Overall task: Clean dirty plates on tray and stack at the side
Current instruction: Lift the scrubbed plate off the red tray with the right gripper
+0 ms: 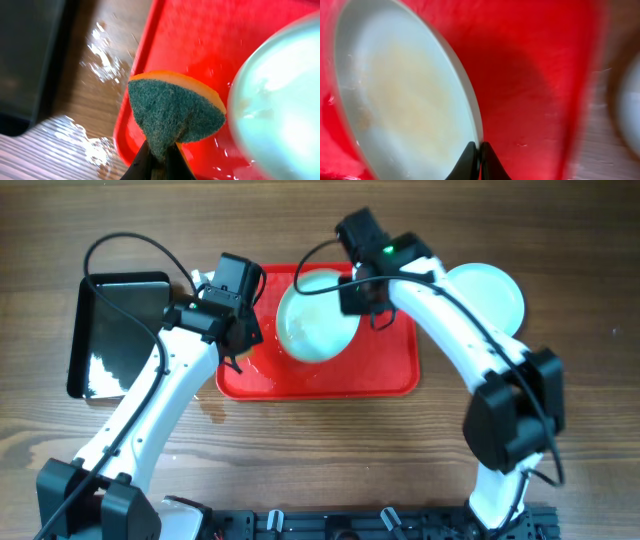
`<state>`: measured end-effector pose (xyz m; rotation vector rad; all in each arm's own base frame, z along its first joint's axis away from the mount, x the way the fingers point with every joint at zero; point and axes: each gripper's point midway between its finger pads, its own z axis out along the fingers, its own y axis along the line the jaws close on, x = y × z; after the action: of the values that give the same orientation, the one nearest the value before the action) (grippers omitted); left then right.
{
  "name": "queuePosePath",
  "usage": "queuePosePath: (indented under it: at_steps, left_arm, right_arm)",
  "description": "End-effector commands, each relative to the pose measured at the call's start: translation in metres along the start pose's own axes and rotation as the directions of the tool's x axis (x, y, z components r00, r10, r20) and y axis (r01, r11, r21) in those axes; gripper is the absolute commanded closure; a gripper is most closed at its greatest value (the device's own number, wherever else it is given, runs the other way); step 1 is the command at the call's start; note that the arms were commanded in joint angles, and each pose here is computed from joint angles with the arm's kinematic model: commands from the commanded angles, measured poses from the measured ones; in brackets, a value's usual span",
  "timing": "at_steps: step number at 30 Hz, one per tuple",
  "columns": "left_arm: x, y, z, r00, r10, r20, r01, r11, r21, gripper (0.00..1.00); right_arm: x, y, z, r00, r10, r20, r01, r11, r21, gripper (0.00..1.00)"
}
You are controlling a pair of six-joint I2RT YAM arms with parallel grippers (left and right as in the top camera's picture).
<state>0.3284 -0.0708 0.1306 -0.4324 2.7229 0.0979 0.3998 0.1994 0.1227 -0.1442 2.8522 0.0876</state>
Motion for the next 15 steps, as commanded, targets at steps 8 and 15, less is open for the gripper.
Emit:
queuePosePath:
  at_steps: [8,15]
  left_arm:
    - [0.027,0.000,0.016,0.995,0.014,-0.099,-0.011,1.000,0.025,0.94]
    - [0.028,-0.002,0.016,0.994,0.012,-0.107,-0.008,0.999,0.036,0.96]
  right_arm:
    - [-0.037,-0.053,-0.109,0.928,-0.274,0.251,0.078,0.804,0.590,0.96]
    - [-0.029,-0.028,-0.154,0.845,-0.469,0.259,0.085,0.595,0.799,0.96]
